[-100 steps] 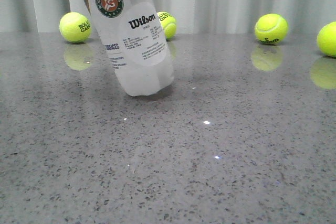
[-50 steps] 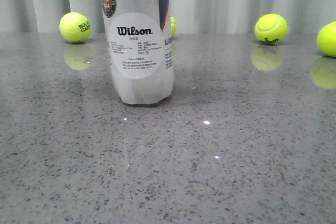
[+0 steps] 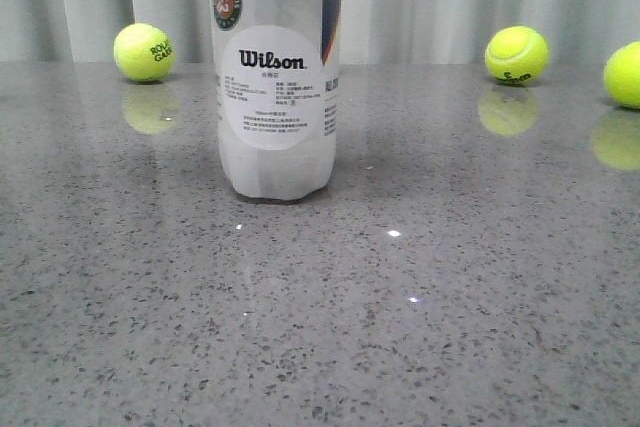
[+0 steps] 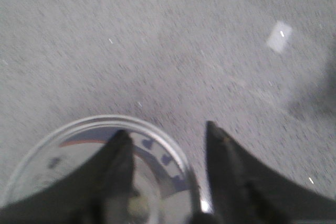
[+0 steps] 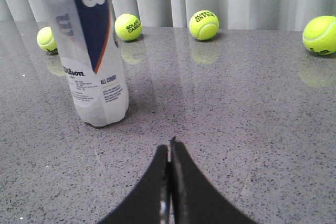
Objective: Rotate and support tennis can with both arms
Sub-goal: 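Lower the can onto its clear end and release with the left gripper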
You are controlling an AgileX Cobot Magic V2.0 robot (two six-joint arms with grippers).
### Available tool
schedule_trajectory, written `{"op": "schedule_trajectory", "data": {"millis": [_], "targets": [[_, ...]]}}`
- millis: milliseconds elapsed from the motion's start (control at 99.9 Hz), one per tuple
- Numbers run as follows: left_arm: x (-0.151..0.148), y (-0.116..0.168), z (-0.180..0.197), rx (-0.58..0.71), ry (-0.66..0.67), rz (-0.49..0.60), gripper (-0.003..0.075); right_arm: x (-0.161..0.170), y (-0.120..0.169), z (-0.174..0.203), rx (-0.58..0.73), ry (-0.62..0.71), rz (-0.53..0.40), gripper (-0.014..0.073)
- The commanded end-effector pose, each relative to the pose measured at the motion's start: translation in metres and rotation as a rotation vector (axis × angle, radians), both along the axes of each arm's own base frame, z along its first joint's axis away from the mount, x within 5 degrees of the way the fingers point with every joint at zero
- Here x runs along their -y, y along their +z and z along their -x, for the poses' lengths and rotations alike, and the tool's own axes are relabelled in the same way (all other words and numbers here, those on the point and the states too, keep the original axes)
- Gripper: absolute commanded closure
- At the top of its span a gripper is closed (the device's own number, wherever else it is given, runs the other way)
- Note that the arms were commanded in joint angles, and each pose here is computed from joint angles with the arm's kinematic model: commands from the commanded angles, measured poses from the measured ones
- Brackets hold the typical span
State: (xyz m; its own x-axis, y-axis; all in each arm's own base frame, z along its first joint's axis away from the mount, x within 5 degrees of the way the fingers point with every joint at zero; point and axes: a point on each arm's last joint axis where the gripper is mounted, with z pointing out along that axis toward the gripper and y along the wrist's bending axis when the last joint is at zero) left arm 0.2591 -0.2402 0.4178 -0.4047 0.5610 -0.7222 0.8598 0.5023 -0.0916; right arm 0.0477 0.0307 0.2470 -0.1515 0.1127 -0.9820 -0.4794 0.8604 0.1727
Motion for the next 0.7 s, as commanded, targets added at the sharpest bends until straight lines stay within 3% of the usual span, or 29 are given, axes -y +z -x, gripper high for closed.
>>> {"op": "schedule_trajectory", "data": {"millis": [0, 60, 360, 690], "targets": [[-0.008, 0.043, 0.013, 0.159, 0.036, 0.168, 0.0627, 0.002, 0.014, -0.001, 0.080, -0.024, -0.030, 0.0656], [-0.011, 0.050, 0.015, 0.193, 0.049, 0.199, 0.0737, 0.002, 0.014, -0.001, 0.080, -0.024, -0.030, 0.0656], [-0.020, 0.067, 0.024, 0.262, 0.071, 0.258, 0.0739, 0.002, 0.014, -0.001, 0.080, -0.024, -0.030, 0.0656], [-0.056, 0.063, 0.054, 0.410, 0.202, 0.433, 0.0739, 0.002, 0.014, -0.001, 0.082, -0.025, -0.031, 0.0656]]}}
